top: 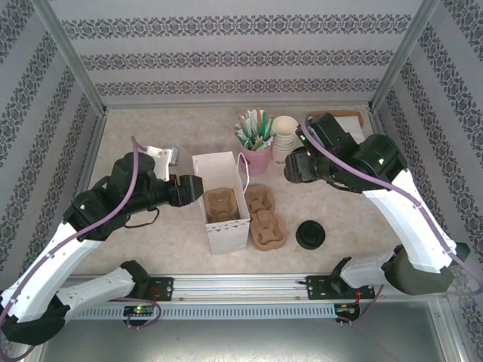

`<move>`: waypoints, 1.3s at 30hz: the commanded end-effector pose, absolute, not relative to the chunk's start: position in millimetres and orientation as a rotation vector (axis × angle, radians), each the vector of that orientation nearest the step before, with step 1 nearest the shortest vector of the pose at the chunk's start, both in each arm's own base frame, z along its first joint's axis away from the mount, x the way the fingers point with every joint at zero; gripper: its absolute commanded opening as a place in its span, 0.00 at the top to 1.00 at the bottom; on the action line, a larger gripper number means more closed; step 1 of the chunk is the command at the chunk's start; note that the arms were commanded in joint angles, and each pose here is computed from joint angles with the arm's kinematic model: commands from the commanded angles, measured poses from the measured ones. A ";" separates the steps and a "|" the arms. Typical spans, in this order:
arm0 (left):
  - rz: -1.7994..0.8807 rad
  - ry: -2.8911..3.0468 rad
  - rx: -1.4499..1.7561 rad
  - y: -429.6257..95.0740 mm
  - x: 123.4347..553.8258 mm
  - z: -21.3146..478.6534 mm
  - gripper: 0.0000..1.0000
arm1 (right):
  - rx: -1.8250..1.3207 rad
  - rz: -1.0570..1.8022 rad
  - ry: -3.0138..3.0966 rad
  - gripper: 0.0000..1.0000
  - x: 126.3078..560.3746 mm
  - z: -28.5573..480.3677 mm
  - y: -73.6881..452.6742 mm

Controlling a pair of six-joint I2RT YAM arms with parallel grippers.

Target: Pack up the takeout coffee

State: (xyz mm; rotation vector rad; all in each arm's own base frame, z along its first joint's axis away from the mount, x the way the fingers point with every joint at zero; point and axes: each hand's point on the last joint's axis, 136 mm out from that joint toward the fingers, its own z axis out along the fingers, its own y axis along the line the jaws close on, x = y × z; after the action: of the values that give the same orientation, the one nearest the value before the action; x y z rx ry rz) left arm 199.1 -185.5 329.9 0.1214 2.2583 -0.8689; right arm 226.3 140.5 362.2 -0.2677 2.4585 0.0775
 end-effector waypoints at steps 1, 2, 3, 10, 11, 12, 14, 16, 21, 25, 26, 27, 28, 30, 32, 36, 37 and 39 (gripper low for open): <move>-0.878 2.232 0.063 -182.4 200.5 327.9 0.45 | -0.255 0.054 2.431 0.32 218.5 377.0 134.5; -0.879 2.236 0.057 -182.8 201.0 324.8 0.46 | -0.264 0.077 2.416 0.32 217.4 381.9 137.3; -0.884 2.239 0.051 -183.1 200.8 322.4 0.47 | -0.271 0.104 2.397 0.32 216.2 388.0 140.7; -0.901 2.237 -0.033 -180.1 203.1 314.1 0.60 | -0.306 0.257 2.291 0.33 207.3 423.8 155.5; -0.919 2.226 -0.043 -181.0 203.2 315.0 0.60 | -0.312 0.278 2.275 0.33 205.9 428.3 157.6; -0.936 2.213 -0.060 -180.8 203.1 316.4 0.62 | -0.315 0.299 2.257 0.33 204.3 433.7 159.3; -0.964 2.196 -0.094 -180.0 202.6 317.7 0.66 | -0.318 0.329 2.224 0.34 202.4 442.6 160.9; -0.995 2.181 -0.123 -179.8 201.6 319.6 0.70 | -0.305 0.352 2.181 0.33 202.0 454.4 159.2; -1.059 2.159 -0.175 -180.8 199.6 320.7 0.76 | -0.280 0.435 2.084 0.34 202.9 478.7 162.8; -1.095 2.151 -0.217 -181.6 199.3 320.9 0.79 | -0.284 0.506 2.037 0.35 203.9 492.9 174.8; -1.102 2.146 -0.224 -181.3 199.2 321.9 0.79 | -0.287 0.521 2.032 0.35 204.4 494.4 179.0; -1.106 2.143 -0.230 -181.2 199.4 321.9 0.80 | -0.297 0.537 2.026 0.35 205.4 495.7 185.4; -1.110 2.139 -0.234 -181.0 199.4 322.4 0.80 | -0.310 0.550 2.024 0.35 205.7 496.3 191.9; -1.111 2.136 -0.242 -180.5 199.9 322.3 0.80 | -0.326 0.569 2.021 0.35 207.5 496.6 204.2; -1.108 2.140 -0.251 -180.1 200.3 320.5 0.78 | -0.346 0.587 2.020 0.35 208.7 495.5 218.7; -1.105 2.136 -0.263 -179.2 201.4 319.7 0.76 | -0.365 0.597 2.000 0.35 210.6 496.5 243.7; -1.105 2.136 -0.266 -179.4 201.9 319.7 0.76 | -0.371 0.607 1.990 0.34 210.0 498.7 249.7; -1.106 2.134 -0.264 -179.1 201.3 320.1 0.75 | -0.381 0.627 1.976 0.35 208.0 501.7 260.6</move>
State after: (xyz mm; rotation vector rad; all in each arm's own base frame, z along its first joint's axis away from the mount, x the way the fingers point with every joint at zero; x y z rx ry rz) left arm 199.3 -177.4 313.4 -0.2517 2.1796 -1.0760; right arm 208.1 253.5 476.5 -0.4265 2.0587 0.5658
